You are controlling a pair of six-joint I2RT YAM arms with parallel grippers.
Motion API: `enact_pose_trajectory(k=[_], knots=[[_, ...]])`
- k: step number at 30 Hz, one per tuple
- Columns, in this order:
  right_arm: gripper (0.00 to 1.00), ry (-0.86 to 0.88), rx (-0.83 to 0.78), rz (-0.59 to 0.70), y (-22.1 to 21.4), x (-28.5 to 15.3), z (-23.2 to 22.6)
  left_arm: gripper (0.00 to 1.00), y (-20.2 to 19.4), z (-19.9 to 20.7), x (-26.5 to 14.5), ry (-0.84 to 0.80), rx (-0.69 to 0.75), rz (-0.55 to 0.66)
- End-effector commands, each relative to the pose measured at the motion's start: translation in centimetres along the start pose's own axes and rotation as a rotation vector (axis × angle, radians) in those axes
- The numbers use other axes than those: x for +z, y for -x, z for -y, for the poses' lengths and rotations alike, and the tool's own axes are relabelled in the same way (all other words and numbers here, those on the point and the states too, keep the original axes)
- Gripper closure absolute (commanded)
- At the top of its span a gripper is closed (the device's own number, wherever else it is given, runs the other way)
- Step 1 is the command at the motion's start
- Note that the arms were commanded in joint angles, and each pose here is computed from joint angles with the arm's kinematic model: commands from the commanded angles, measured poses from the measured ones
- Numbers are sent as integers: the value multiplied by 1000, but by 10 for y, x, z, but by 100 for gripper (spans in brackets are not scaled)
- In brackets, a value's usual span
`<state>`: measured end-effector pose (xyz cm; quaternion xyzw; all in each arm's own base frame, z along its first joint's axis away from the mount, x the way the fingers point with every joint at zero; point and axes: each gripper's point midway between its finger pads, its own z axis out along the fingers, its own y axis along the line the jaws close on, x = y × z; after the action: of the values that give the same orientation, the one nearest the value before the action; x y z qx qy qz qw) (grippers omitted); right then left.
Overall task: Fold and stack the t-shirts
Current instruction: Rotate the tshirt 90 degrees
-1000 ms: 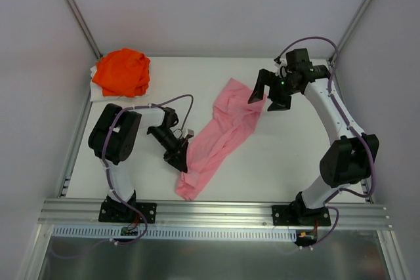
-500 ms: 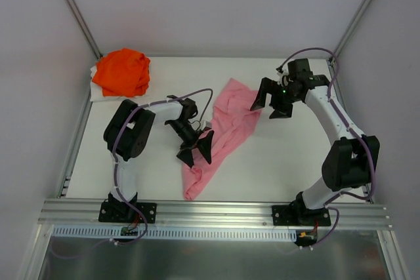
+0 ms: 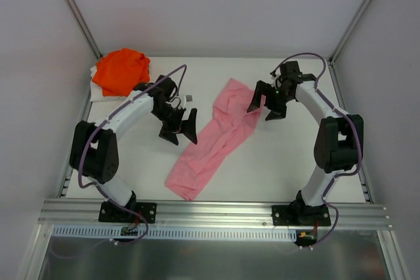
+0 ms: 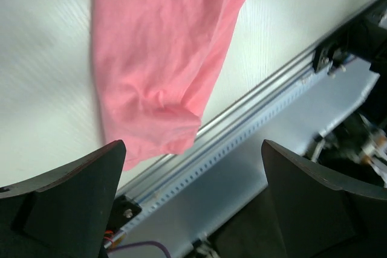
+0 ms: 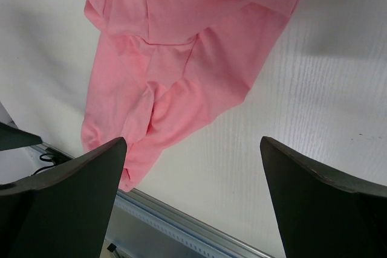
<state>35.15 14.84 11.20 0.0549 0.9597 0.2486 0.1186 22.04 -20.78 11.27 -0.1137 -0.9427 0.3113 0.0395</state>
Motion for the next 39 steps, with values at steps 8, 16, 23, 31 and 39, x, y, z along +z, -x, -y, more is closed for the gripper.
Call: enact_pose_trajectory(k=[8,16,23,31,39], knots=[[1,-22,-46,57,25,4,7,1,46,8,-93,214,151,517],[1,-34,34,59,51,29,30,1,60,25,-132,226,236,740],[0,10,52,55,81,46,21,1,64,34,-144,212,275,827],[0,37,83,67,98,60,18,1,64,36,-147,214,282,827],[1,67,92,76,111,67,11,1,66,38,-148,211,298,811]])
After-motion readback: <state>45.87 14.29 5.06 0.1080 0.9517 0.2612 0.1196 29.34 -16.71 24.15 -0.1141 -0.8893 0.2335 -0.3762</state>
